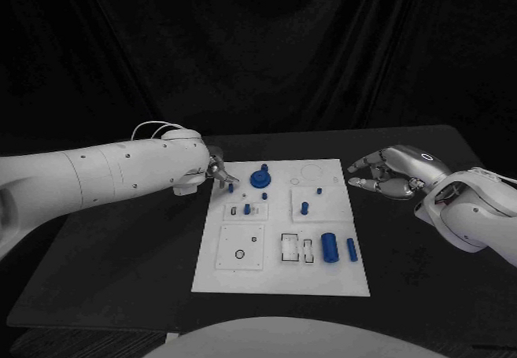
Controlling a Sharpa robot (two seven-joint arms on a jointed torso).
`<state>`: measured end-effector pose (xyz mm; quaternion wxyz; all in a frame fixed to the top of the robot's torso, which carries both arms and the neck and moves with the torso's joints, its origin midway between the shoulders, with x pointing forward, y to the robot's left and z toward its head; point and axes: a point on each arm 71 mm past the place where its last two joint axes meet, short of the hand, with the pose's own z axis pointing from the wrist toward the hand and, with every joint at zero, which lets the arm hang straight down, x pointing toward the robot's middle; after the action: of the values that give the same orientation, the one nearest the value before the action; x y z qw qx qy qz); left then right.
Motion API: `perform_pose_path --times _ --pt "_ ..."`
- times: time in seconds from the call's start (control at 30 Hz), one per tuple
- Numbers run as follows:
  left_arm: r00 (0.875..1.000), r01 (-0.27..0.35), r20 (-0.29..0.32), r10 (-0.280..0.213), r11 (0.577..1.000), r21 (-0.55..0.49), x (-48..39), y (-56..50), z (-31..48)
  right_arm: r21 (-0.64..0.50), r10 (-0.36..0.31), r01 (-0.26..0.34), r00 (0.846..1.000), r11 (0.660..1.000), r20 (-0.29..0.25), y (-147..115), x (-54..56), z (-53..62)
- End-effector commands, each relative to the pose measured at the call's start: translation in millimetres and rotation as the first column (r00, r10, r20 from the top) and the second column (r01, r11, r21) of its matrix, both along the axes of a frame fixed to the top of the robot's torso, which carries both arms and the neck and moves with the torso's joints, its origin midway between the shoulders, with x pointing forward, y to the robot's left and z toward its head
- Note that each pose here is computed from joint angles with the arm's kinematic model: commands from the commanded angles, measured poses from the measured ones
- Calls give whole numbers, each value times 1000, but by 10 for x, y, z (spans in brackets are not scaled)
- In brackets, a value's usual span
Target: Assemble the parts on the task board
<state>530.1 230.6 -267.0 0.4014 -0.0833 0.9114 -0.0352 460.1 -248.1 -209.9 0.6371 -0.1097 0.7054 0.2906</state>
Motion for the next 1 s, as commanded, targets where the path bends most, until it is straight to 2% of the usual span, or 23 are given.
perform_pose_path --times 0.03,1.0 --pt "1000 21 -10 -21 1000 -9 -7 -32 -15 -5 -6 6 1000 1000 -8 -4 -2 -16" --pt "999 31 -28 -31 1000 -5 -1 -78 -68 -7 -17 17 1000 1000 -13 -20 -3 -45"
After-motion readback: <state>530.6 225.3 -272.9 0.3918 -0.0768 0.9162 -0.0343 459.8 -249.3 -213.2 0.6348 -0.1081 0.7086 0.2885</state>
